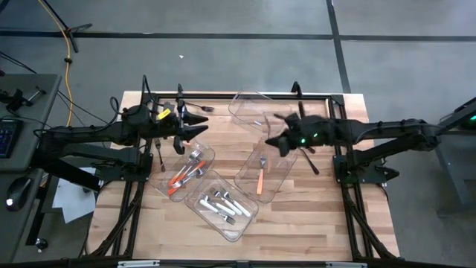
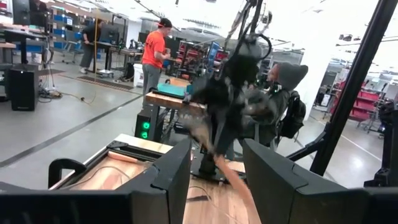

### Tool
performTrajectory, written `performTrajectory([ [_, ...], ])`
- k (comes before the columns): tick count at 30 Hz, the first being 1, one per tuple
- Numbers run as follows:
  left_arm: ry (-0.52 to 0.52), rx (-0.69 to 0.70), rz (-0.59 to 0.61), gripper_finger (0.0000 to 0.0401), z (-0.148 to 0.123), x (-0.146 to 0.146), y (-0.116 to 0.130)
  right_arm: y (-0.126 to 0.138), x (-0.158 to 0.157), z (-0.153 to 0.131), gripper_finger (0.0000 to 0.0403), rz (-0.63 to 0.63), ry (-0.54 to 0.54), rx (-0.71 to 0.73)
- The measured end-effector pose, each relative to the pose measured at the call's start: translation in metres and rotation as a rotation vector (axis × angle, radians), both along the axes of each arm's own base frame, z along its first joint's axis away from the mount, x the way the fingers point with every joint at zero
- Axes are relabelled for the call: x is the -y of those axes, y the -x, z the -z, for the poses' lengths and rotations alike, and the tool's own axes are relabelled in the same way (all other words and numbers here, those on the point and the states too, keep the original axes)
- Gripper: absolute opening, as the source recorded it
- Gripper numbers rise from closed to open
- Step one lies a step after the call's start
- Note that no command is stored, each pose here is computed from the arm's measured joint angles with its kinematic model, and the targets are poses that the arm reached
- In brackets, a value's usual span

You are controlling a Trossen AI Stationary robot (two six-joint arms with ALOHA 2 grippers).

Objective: Sort silverware by color (type)
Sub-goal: Put the light orange fork into the middle right transparent bin

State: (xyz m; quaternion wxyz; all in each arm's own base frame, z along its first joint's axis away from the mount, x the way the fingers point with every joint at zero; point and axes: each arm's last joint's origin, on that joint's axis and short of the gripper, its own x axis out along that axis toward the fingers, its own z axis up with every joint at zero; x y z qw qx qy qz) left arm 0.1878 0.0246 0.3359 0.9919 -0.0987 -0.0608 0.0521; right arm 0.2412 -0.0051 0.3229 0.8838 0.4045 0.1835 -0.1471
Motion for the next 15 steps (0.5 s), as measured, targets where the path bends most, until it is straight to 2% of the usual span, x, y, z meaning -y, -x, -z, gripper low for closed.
performTrajectory([
  [6,0.002,-0.014,-0.002,0.0136,0.001,0.000,0.000,-0.012,-0.015,0.039,0.0005,0.193,-0.241,-0.237],
  [15,0.003,-0.017,-0.002,0.0136,0.002,0.000,0.000,-0.040,-0.030,0.086,0.0005,0.325,-0.442,-0.407],
])
